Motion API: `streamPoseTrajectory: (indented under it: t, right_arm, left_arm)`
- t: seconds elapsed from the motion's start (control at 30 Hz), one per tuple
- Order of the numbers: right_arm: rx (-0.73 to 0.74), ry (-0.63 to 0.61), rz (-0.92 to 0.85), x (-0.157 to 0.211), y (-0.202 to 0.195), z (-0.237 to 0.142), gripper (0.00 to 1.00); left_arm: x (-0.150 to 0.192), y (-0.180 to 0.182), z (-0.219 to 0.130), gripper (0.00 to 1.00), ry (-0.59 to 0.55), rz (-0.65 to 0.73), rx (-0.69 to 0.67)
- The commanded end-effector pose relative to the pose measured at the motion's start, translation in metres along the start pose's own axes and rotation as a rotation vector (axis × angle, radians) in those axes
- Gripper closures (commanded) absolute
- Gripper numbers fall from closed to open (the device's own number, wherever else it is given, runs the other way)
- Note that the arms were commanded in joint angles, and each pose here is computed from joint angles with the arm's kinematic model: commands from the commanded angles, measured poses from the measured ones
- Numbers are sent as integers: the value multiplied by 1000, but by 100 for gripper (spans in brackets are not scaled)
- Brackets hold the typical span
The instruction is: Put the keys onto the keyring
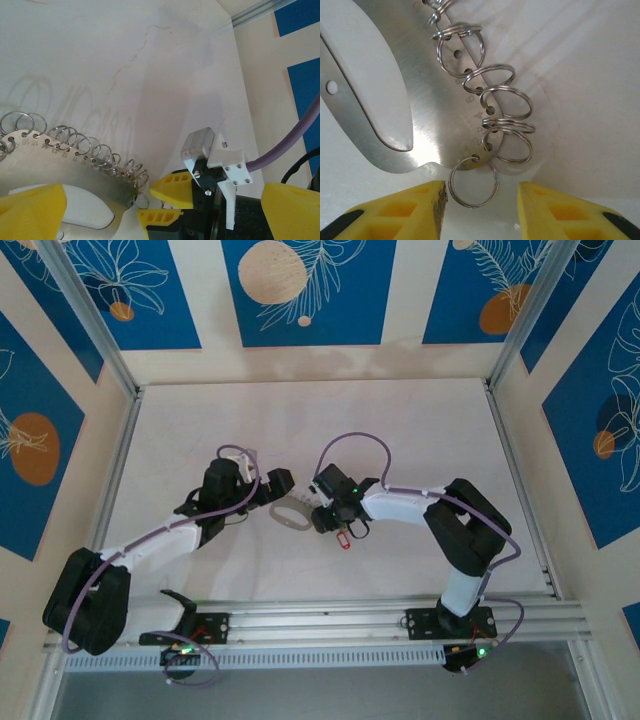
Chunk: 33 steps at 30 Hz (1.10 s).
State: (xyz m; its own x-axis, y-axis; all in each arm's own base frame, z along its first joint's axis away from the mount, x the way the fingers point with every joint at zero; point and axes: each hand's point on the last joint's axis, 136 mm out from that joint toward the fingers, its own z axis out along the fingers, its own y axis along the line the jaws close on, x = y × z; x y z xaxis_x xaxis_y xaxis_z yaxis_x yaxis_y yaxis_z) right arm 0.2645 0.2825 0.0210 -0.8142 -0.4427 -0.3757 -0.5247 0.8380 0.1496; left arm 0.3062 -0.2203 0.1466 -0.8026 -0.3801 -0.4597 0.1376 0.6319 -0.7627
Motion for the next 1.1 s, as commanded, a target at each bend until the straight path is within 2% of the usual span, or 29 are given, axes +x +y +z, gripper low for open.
streamPoseTrajectory:
  t: [0.0, 0.33, 0.93, 1.0, 1.07]
  right_arm:
    - [12, 0, -27, -4, 1, 2, 57]
    - [29, -4, -36, -10, 0, 4, 61]
    - [5, -28, -43, -21, 6, -7, 75]
    - [-9, -33, -38, -22, 9, -11, 75]
    - [-26, -42, -32, -24, 13, -16, 70]
  left_arm:
    - [-7, -10, 2, 0, 3, 5, 35]
    - [-5, -10, 5, 0, 17, -3, 50]
    - [-5, -13, 6, 0, 21, -6, 64]
    - [-5, -13, 6, 0, 19, -6, 65]
    - [-5, -14, 6, 0, 19, -6, 68]
